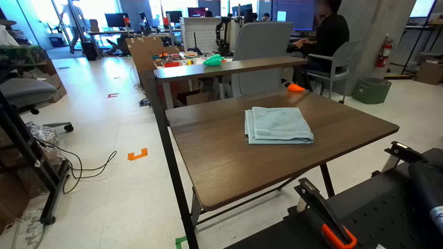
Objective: Use the towel to clean the table
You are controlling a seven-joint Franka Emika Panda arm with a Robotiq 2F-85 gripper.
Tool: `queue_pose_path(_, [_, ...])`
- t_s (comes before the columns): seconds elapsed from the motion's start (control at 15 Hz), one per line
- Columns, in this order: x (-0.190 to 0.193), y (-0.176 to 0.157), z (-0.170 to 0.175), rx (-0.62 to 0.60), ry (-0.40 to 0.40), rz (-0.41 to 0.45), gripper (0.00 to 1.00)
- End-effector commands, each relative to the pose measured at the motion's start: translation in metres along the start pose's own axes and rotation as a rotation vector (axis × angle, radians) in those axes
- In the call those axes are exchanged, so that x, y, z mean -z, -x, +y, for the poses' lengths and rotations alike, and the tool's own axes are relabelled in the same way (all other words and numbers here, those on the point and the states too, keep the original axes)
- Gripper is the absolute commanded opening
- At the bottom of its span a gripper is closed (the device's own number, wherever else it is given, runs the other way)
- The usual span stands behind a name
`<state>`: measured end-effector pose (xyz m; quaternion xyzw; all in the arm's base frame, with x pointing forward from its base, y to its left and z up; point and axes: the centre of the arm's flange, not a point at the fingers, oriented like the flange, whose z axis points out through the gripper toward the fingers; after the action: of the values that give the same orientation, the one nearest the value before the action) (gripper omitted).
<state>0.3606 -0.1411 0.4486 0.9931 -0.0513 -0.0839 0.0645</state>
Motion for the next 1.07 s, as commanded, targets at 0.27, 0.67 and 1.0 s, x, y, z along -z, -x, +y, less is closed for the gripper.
queue_pose_path(0.27, [-0.031, -0.051, -0.02, -0.145, -0.067, -0.044, 1.0])
queue_pose_path(0.67, [-0.091, -0.094, -0.026, -0.294, -0.157, -0.169, 1.0])
queue_pose_path(1.0, [-0.099, -0.088, -0.028, -0.276, -0.133, -0.184, 1.0])
